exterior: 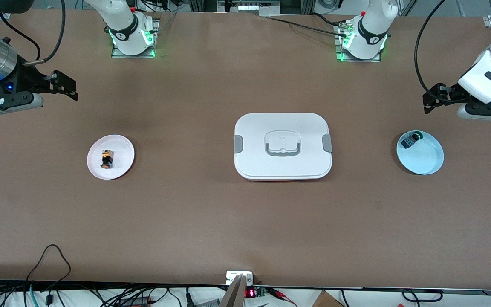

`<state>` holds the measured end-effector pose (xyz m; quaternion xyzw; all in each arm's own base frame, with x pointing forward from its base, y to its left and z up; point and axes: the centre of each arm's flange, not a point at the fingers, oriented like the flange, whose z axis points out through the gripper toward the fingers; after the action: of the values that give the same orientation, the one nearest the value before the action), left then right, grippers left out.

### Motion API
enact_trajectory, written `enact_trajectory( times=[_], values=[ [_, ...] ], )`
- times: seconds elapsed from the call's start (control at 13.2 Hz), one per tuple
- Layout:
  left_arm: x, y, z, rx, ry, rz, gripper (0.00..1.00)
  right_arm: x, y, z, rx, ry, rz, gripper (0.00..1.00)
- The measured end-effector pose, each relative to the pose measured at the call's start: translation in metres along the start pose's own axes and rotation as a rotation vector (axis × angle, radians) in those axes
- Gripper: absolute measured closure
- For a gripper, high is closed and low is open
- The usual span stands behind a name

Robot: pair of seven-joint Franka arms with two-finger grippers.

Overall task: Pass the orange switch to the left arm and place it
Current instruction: 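Move the right gripper down toward the orange switch on the white plate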

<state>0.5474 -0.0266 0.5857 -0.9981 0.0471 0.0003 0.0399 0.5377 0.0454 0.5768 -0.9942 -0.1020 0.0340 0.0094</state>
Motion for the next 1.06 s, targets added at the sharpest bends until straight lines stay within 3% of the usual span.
enact_trajectory(
  times=[0.84,1.06],
  values=[
    [0.000,0.000,0.000,0.000,0.000,0.000,0.00,0.002,0.000,0.003,0.001,-0.006,-0.010,0.00],
    [0.000,0.000,0.000,0.000,0.000,0.000,0.00,0.003,0.000,0.010,0.004,-0.027,-0.081,0.00]
  ],
)
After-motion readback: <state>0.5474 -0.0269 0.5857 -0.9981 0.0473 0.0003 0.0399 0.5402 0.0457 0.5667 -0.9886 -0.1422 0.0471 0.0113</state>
